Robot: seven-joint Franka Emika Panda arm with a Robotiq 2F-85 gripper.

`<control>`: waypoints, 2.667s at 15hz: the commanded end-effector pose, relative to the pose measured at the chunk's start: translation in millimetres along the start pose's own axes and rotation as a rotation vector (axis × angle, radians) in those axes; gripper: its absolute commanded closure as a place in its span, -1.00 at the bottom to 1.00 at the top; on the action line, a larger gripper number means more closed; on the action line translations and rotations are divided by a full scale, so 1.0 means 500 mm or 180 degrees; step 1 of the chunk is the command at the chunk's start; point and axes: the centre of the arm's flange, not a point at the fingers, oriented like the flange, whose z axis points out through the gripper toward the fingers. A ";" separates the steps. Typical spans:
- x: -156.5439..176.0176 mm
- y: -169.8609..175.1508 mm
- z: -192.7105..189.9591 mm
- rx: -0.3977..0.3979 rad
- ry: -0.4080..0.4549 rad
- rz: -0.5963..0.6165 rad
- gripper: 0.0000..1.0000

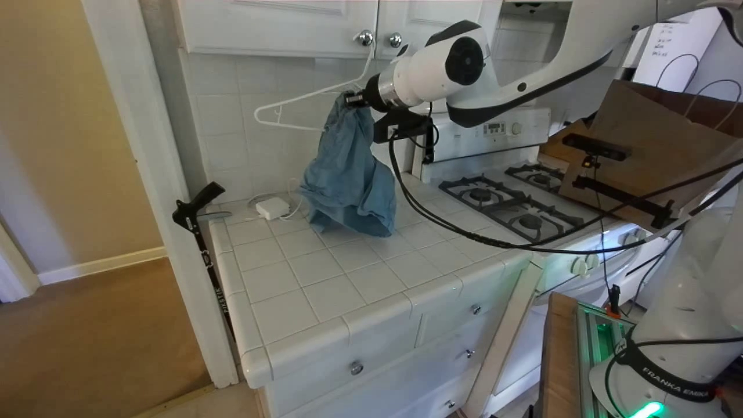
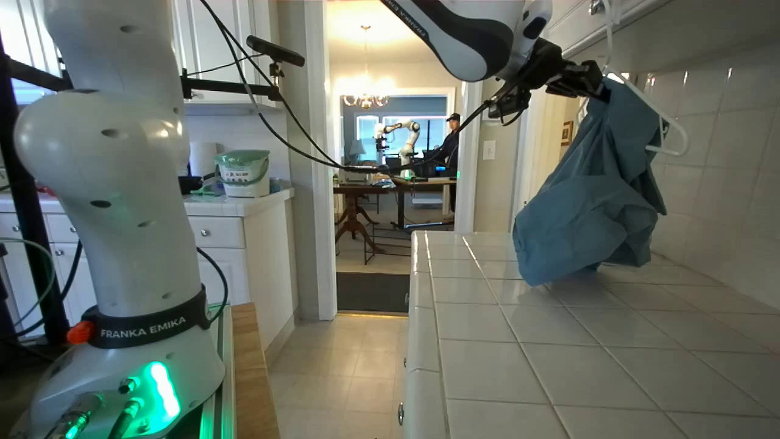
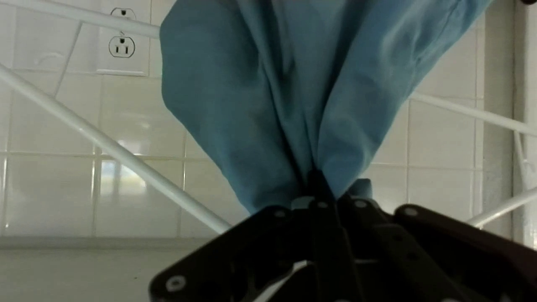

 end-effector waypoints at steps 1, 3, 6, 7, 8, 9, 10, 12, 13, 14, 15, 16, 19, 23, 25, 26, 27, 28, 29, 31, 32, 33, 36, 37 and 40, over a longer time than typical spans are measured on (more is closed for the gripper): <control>0.024 -0.002 0.056 0.0063 -0.0126 -0.0089 0.99; 0.019 0.000 0.077 0.0045 -0.0181 -0.0123 0.99; 0.011 0.000 0.105 0.0027 -0.0325 -0.0206 0.99; 0.007 0.000 0.113 0.0043 -0.0396 -0.0231 0.99; 0.002 -0.001 0.121 0.0053 -0.0460 -0.0261 0.99; -0.004 -0.002 0.128 0.0076 -0.0539 -0.0290 0.99; -0.011 -0.002 0.134 0.0090 -0.0602 -0.0323 0.99; -0.019 -0.003 0.143 0.0159 -0.0722 -0.0357 0.99; -0.020 -0.003 0.145 0.0190 -0.0775 -0.0374 0.99; -0.020 -0.004 0.147 0.0226 -0.0830 -0.0403 0.99; -0.020 -0.006 0.147 0.0253 -0.0882 -0.0440 0.99; -0.021 -0.008 0.147 0.0281 -0.0927 -0.0464 0.99; -0.015 -0.016 0.144 0.0256 -0.0973 -0.0522 0.41; -0.006 -0.020 0.137 0.0000 -0.0735 -0.0539 -0.13; 0.002 -0.021 0.129 -0.0090 -0.0621 -0.0511 -0.38; 0.002 -0.023 0.125 -0.0111 -0.0548 -0.0506 -0.54; 0.001 -0.026 0.124 -0.0125 -0.0533 -0.0499 -0.67; -0.009 -0.027 0.127 -0.0140 -0.0568 -0.0487 -0.83; -0.019 -0.029 0.132 -0.0158 -0.0593 -0.0469 -0.95; -0.037 -0.031 0.143 -0.0220 -0.0609 -0.0448 -1.00; -0.046 -0.031 0.149 -0.0254 -0.0622 -0.0454 -1.00; -0.052 -0.029 0.153 -0.0272 -0.0646 -0.0451 -1.00; -0.050 -0.031 0.145 -0.0362 -0.0622 -0.0419 -1.00; -0.046 -0.038 0.133 -0.0389 -0.0636 -0.0395 -1.00; -0.042 -0.065 0.096 -0.0729 -0.0639 -0.0326 -1.00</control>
